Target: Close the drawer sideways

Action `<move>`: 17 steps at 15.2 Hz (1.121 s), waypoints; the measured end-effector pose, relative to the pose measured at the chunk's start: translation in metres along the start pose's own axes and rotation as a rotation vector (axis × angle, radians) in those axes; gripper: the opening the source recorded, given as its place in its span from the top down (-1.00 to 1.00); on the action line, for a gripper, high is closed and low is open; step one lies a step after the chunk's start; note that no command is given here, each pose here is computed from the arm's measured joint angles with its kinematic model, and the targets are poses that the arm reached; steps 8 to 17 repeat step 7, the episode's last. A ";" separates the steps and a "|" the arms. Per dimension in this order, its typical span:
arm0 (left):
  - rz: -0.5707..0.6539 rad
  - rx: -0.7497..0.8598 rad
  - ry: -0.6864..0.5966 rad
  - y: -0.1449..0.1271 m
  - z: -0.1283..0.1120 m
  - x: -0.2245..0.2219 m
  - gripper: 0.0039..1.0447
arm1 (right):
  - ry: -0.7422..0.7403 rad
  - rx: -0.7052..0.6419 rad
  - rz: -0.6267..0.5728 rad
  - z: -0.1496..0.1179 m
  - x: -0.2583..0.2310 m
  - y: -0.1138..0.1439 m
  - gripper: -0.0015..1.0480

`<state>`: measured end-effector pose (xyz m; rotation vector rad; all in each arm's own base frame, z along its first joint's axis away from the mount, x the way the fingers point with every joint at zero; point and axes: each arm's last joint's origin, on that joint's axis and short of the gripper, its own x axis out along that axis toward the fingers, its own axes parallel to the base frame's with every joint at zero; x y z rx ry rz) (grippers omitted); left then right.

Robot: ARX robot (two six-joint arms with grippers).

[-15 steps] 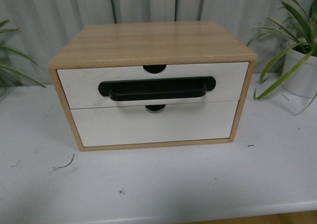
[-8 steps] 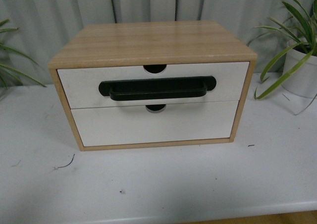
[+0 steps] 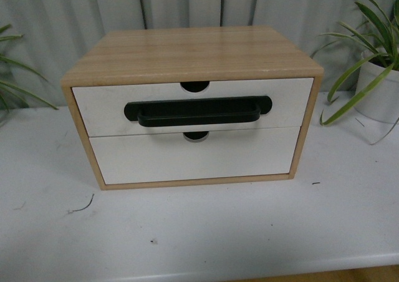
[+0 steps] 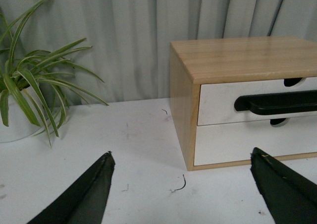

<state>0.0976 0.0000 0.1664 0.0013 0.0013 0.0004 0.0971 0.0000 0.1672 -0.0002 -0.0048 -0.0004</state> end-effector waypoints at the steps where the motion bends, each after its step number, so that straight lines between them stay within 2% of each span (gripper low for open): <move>1: 0.000 0.000 0.000 0.000 0.000 0.000 -0.87 | 0.000 0.000 0.000 0.000 0.000 0.000 -0.81; 2: 0.000 0.001 0.000 0.000 0.000 0.000 -0.90 | 0.000 0.000 0.000 0.000 0.000 0.000 -0.92; 3: 0.000 0.000 0.000 0.000 0.000 0.000 -0.86 | 0.000 0.000 0.000 0.000 0.000 0.000 -0.86; 17: 0.000 0.001 0.000 0.000 0.000 0.000 -0.88 | 0.000 0.000 0.000 0.000 0.000 0.000 -0.88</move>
